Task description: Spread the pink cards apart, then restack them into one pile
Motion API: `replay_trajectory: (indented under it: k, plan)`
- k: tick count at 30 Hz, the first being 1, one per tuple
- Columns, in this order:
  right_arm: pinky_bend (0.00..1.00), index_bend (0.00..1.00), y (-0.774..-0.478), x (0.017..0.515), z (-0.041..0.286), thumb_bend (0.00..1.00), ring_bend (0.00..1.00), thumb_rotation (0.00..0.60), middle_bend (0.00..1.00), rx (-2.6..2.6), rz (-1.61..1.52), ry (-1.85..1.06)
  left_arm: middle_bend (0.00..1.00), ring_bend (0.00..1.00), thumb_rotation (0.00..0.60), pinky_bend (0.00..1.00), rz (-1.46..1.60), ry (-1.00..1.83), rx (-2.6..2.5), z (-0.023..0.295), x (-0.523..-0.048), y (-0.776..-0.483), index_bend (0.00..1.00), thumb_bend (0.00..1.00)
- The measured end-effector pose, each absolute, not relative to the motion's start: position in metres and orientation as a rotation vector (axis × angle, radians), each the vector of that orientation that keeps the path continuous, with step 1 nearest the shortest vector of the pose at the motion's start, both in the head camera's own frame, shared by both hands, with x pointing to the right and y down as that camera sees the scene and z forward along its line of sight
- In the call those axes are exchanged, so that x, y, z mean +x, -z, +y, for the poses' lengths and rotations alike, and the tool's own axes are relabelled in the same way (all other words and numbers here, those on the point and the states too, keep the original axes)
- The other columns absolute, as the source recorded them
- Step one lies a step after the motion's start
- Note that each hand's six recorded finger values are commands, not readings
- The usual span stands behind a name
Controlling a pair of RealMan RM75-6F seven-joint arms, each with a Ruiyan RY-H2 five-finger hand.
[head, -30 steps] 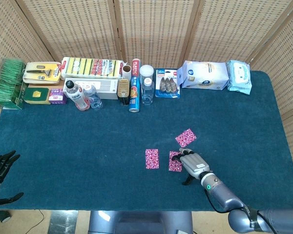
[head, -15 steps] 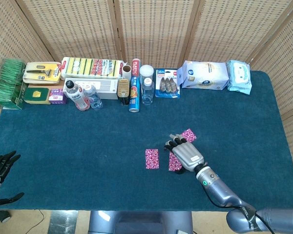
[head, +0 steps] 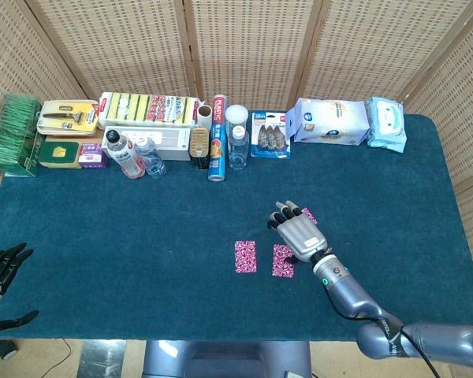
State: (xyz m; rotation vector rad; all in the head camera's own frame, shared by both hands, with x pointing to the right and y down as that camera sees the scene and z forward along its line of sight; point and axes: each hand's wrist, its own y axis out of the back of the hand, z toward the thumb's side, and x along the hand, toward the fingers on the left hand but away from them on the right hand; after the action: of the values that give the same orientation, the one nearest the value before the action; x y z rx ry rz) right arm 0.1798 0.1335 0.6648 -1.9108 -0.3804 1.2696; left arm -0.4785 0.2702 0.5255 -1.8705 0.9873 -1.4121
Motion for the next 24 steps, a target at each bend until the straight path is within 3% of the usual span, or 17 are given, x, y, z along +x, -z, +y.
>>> replay_trajectory:
  k: [11,24]
  plan:
    - [0.00,0.28,-0.674,0.179,0.124,0.19,0.03,0.600,0.20,-1.855,-0.342,-1.305,0.00,0.00,0.600,0.02,0.985,1.414,-1.872,0.270,-0.478,-0.526,0.00,0.05]
    - [0.00,0.30,-0.683,0.130,0.135,0.19,0.03,0.600,0.20,-1.886,-0.232,-1.222,0.00,0.00,0.600,0.02,0.981,1.418,-1.874,0.270,-0.477,-0.527,0.00,0.05]
